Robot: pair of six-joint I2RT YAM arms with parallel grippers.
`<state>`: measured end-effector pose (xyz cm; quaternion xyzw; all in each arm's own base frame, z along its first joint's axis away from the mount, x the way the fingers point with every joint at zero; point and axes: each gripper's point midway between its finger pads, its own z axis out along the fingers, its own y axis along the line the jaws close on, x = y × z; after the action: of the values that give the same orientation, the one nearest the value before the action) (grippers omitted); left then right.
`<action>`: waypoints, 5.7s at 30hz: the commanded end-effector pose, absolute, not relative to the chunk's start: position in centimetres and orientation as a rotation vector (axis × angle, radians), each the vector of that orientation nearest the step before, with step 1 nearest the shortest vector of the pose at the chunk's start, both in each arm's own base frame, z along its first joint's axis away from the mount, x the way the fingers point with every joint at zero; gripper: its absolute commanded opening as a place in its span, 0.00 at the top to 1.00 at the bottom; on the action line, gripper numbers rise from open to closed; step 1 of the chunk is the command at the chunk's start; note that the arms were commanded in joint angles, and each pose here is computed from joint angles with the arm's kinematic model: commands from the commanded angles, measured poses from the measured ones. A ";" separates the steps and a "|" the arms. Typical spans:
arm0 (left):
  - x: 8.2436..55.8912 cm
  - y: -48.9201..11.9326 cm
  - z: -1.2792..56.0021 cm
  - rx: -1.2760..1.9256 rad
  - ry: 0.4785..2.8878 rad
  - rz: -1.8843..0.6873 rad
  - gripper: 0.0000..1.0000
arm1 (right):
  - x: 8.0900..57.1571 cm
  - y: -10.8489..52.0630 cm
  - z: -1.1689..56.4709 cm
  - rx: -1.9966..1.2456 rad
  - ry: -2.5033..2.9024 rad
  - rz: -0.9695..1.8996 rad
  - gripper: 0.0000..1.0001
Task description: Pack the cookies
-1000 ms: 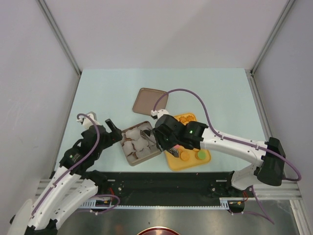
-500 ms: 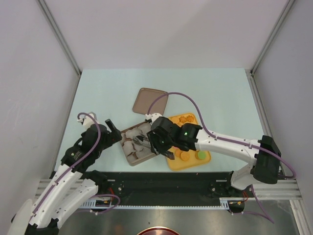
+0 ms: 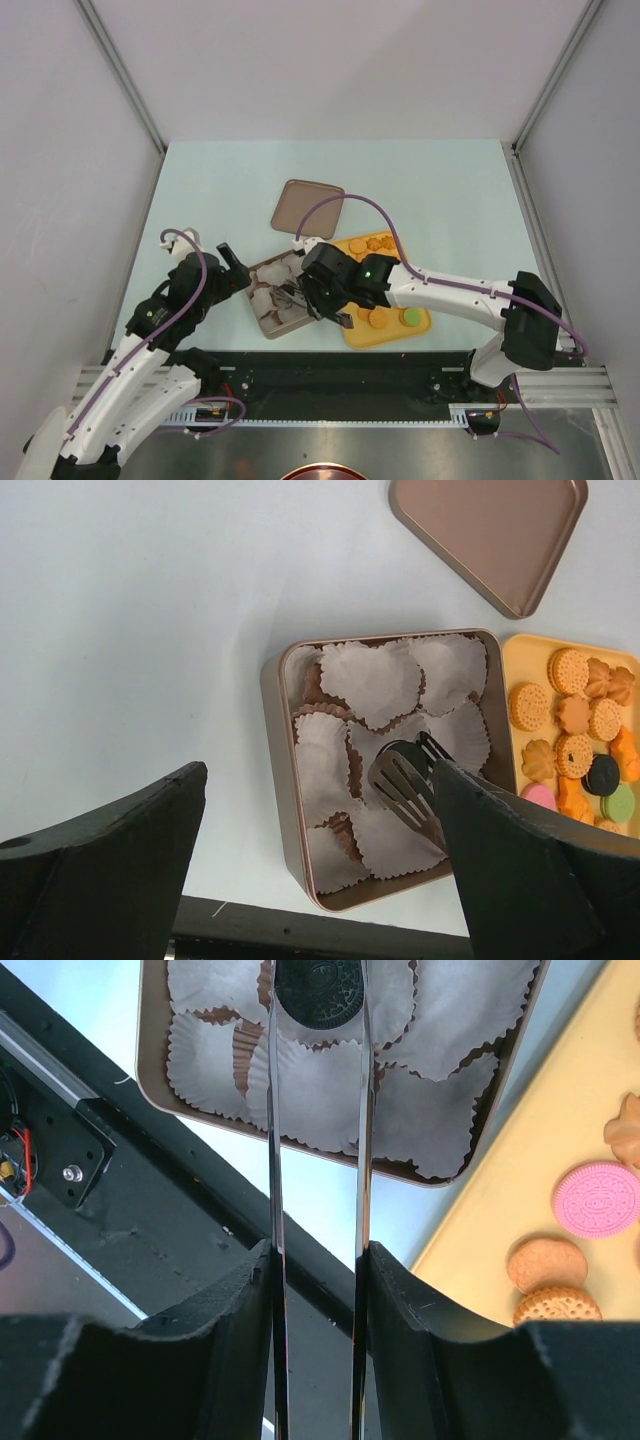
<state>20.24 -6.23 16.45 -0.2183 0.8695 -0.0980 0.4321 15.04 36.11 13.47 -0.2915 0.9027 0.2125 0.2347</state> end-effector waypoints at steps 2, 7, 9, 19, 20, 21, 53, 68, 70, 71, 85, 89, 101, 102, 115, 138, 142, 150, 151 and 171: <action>20.8 -6.6 17.0 -0.531 2.147 -0.272 0.00 | 15.6 37.0 14.3 -0.793 2.433 0.612 0.51; 20.8 -6.7 17.0 -0.531 2.149 -0.273 0.00 | 15.9 37.0 15.0 -0.775 2.412 0.610 0.36; 20.8 -6.7 17.0 -0.532 2.146 -0.275 0.00 | 16.1 37.0 15.2 -0.770 2.408 0.606 0.34; 20.9 -6.9 17.2 -0.526 2.141 -0.289 0.00 | 19.3 30.5 21.7 -0.553 2.313 0.473 0.34; 21.0 -7.0 17.2 -0.523 2.142 -0.297 0.00 | 19.6 29.2 22.0 -0.529 2.312 0.450 0.35; 21.0 -7.1 17.0 -0.520 2.149 -0.296 0.00 | 19.7 27.3 22.5 -0.496 2.313 0.427 0.36; 22.2 -10.1 14.8 -0.445 2.242 -0.384 0.00 | 21.7 23.3 16.7 -0.378 2.425 0.406 0.39; 21.9 -9.4 14.5 -0.442 2.249 -0.338 0.00 | 24.3 25.8 13.4 -0.463 2.472 0.394 0.40; 22.0 -9.4 14.5 -0.444 2.249 -0.338 0.00 | 24.5 26.1 13.7 -0.467 2.466 0.398 0.40; 22.0 -9.4 14.6 -0.444 2.248 -0.341 0.00 | 24.4 26.2 13.8 -0.473 2.463 0.403 0.40; 22.0 -9.7 14.0 -0.442 2.260 -0.343 0.00 | 23.5 26.0 11.8 -0.496 2.530 0.373 0.42; 22.0 -9.7 13.9 -0.442 2.260 -0.348 0.00 | 23.2 25.6 11.3 -0.497 2.545 0.358 0.44; 22.1 -9.8 14.0 -0.445 2.254 -0.356 0.00 | 22.9 25.0 13.0 -0.471 2.514 0.348 0.59; 22.0 -9.8 14.0 -0.445 2.254 -0.356 0.00 | 23.0 25.1 13.8 -0.466 2.492 0.359 0.60; 22.2 -8.9 15.3 -0.461 2.219 -0.321 0.00 | 24.1 26.6 22.9 -0.460 2.313 0.404 0.61; 21.5 -7.8 16.4 -0.492 2.164 -0.320 0.00 | 21.7 38.2 19.6 -0.764 2.313 0.582 0.61; 21.4 -7.7 16.4 -0.492 2.165 -0.314 0.00 | 21.8 39.2 18.7 -0.787 2.328 0.593 0.61; 21.3 -7.7 16.4 -0.493 2.164 -0.315 0.00 | 22.1 40.3 17.4 -0.820 2.345 0.596 0.61; 21.3 -7.7 16.3 -0.491 2.167 -0.315 0.00 | 22.2 40.3 17.3 -0.821 2.345 0.596 0.60; 21.6 -7.9 16.4 -0.487 2.171 -0.313 0.00 | 23.7 37.3 21.5 -0.717 2.282 0.534 0.40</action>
<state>21.03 -8.06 14.70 -0.1944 0.8808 -0.1236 0.4137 22.03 38.67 15.13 -0.3035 0.8952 0.1916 0.2642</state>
